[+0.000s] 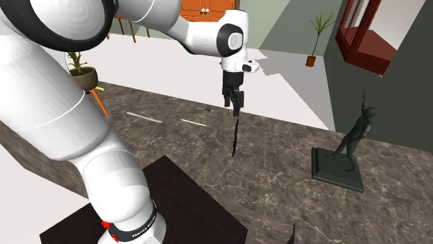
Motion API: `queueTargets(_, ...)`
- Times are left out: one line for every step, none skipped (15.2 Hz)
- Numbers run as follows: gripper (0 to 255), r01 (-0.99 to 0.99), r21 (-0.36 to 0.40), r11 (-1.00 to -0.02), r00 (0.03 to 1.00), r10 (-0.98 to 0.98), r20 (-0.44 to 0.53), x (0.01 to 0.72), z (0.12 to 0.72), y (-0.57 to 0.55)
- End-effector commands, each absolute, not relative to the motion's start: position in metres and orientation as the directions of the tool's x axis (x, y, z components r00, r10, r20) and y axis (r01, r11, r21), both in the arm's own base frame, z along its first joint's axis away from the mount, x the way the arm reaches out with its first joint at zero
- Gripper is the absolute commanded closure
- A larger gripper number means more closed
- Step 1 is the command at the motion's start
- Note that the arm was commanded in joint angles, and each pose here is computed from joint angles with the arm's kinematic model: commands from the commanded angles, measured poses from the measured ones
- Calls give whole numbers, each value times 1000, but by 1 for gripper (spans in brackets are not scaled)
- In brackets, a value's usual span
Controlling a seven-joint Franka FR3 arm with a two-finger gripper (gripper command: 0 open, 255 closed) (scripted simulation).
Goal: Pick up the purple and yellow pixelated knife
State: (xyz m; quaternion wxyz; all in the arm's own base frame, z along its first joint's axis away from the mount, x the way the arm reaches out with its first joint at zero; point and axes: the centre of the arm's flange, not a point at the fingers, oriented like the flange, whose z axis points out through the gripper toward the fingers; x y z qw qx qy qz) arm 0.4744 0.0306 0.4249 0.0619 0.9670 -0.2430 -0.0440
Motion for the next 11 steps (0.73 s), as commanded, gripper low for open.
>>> queueTargets(0, -511, 152, -846, 847, -526, -75, 499, 403, 28)
queueTargets(0, -533, 158, -831, 831, -549, -85, 508, 392, 26)
queueTargets(0, -554, 164, -816, 815, -572, -94, 517, 380, 25)
queueTargets(0, -575, 171, -801, 797, -594, -104, 525, 369, 23)
queueTargets(0, -585, 174, -792, 788, -606, -108, 530, 363, 22)
queueTargets(0, -585, 174, -792, 788, -606, -108, 530, 357, 22)
queueTargets(0, -585, 174, -792, 788, -606, -108, 530, 352, 22)
queueTargets(0, -585, 174, -792, 788, -606, -108, 530, 347, 22)
queueTargets(0, -585, 174, -792, 788, -606, -108, 530, 342, 22)
queueTargets(0, -585, 174, -792, 788, -606, -108, 530, 336, 22)
queueTargets(0, -585, 174, -792, 788, -606, -108, 530, 331, 22)
